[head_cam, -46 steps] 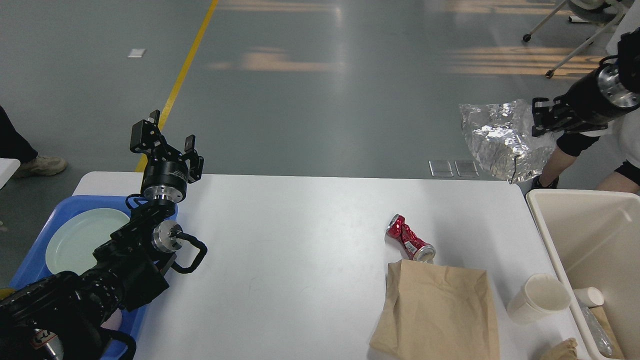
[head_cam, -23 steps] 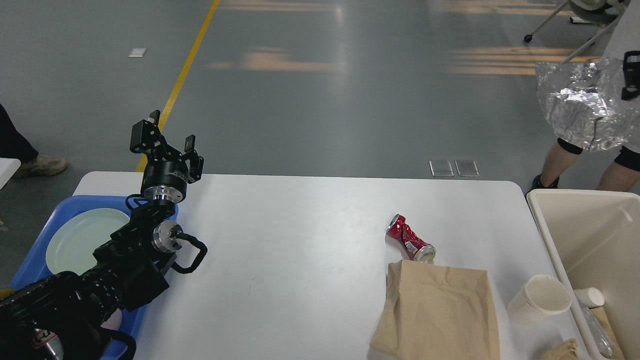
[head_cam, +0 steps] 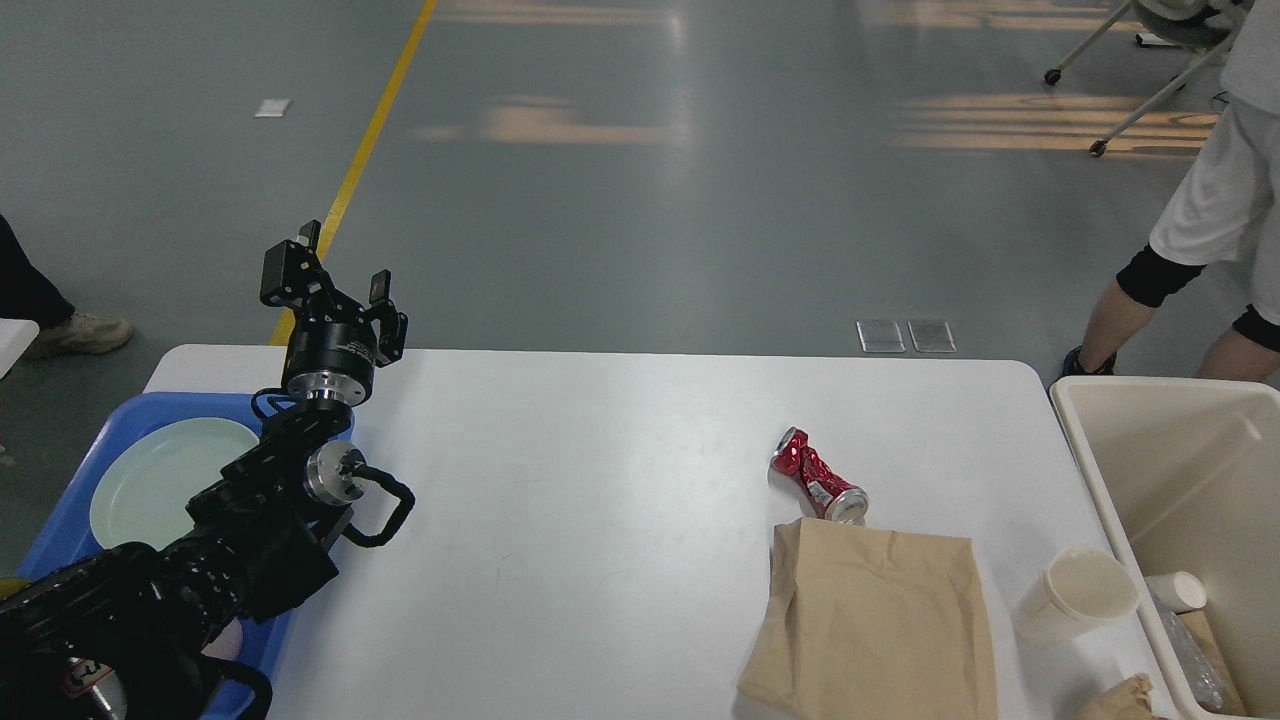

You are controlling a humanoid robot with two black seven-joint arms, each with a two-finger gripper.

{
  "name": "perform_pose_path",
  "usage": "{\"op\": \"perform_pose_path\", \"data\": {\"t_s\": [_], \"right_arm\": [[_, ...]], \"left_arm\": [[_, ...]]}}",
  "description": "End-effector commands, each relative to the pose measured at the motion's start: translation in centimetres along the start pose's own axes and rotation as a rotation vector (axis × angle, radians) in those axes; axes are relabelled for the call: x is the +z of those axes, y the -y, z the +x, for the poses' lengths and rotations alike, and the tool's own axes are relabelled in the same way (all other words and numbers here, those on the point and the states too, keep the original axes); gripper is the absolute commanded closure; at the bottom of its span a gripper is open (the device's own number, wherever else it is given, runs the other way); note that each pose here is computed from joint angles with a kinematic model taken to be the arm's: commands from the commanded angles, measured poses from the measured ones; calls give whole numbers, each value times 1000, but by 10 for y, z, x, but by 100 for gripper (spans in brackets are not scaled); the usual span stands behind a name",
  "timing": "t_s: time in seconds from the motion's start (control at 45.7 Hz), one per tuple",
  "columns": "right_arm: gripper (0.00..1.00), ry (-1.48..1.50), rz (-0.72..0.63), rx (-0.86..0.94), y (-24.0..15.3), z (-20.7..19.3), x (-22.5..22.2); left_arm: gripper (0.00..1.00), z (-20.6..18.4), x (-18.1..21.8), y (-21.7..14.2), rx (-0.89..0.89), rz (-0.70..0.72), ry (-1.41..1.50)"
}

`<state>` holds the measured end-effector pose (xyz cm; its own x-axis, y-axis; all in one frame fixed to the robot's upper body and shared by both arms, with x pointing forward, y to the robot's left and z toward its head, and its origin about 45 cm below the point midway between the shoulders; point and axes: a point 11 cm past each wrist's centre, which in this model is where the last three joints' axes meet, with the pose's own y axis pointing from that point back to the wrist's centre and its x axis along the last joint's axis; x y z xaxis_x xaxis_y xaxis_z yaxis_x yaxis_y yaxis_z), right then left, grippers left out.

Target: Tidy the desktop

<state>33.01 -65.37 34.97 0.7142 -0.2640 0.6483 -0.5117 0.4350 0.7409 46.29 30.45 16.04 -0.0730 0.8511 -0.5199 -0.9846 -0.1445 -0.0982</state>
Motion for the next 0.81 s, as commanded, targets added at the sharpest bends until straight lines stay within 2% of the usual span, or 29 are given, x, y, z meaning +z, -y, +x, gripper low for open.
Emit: {"op": "perform_pose_path", "data": {"t_s": [0.0,0.066,0.328,0.7,0.722,0.788], "right_arm": [[100,-15,-25,101,14,-21,24],[100,2,-29,153,23,-37,36],[100,158,3,335,66,-100,40],[100,249,58,302,101,-159,11],[96,250,58,298,101,-161,11],[70,249,60,293,102,-163,9]], "left_arm": [[4,0,0,0,0,0,0],[4,0,0,0,0,0,0],[4,0,0,0,0,0,0],[4,0,0,0,0,0,0],[4,0,0,0,0,0,0],[4,0,0,0,0,0,0]]}}
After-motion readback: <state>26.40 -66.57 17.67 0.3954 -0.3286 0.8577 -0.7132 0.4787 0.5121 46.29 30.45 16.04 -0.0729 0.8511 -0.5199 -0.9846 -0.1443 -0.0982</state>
